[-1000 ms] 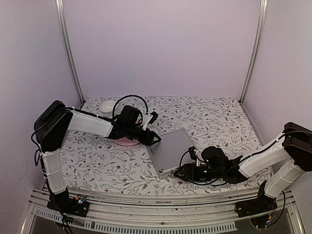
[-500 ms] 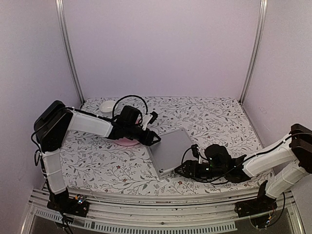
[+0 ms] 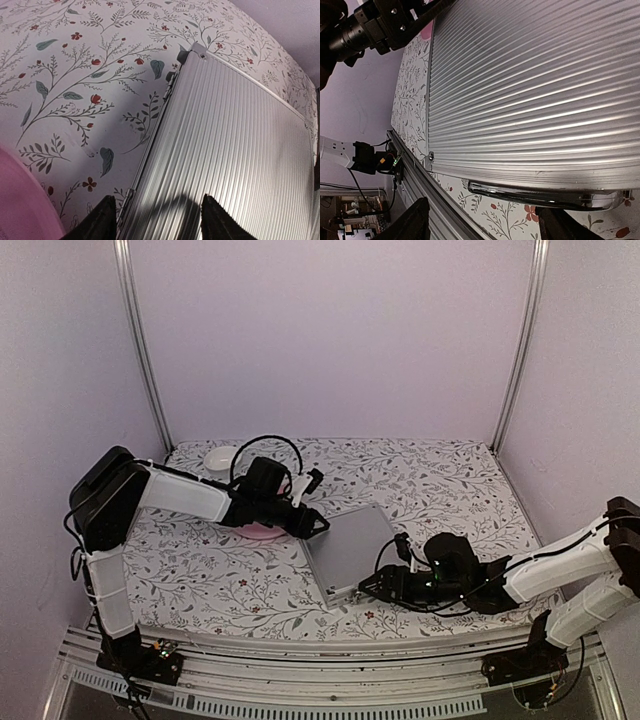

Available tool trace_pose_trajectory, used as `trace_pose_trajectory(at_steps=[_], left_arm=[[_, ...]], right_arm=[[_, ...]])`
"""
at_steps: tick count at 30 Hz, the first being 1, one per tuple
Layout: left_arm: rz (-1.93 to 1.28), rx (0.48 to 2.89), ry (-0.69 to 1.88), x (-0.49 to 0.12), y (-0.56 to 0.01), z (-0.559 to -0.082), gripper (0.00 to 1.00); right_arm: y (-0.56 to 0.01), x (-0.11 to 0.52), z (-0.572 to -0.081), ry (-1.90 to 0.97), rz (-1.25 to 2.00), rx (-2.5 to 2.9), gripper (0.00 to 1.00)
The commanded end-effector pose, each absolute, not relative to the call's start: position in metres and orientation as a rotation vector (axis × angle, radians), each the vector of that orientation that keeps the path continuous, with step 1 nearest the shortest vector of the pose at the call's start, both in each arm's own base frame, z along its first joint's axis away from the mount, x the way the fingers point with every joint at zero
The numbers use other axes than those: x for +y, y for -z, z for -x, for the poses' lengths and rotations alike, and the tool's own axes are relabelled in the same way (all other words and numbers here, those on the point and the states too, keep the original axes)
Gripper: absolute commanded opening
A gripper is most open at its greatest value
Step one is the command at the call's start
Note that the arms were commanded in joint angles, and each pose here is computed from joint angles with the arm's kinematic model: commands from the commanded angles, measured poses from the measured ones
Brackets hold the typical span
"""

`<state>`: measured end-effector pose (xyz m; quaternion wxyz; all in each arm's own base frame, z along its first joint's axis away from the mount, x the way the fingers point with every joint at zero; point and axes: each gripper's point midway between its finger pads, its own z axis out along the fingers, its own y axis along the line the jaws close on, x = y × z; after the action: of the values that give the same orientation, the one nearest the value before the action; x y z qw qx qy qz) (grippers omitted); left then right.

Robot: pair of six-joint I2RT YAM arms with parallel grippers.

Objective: Pack up texas hold em set

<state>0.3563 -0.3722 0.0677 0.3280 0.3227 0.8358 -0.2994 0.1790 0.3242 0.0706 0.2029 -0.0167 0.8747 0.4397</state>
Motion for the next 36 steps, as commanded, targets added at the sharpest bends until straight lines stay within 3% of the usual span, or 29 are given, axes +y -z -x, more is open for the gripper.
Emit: trace_pose_trajectory(at_steps=[1, 36], left_arm=[[-0.871, 2.306, 0.817, -0.369, -0.039, -0.332, 0.57], [-0.899, 2.306, 0.842, -0.378, -0.037, -0.32, 0.54]], right_arm=[[-0.088, 0.329, -0.19, -1.251, 0.025, 2.372, 0.73], [-0.108, 0.331, -0.198, -1.33, -0.075, 2.286, 0.73]])
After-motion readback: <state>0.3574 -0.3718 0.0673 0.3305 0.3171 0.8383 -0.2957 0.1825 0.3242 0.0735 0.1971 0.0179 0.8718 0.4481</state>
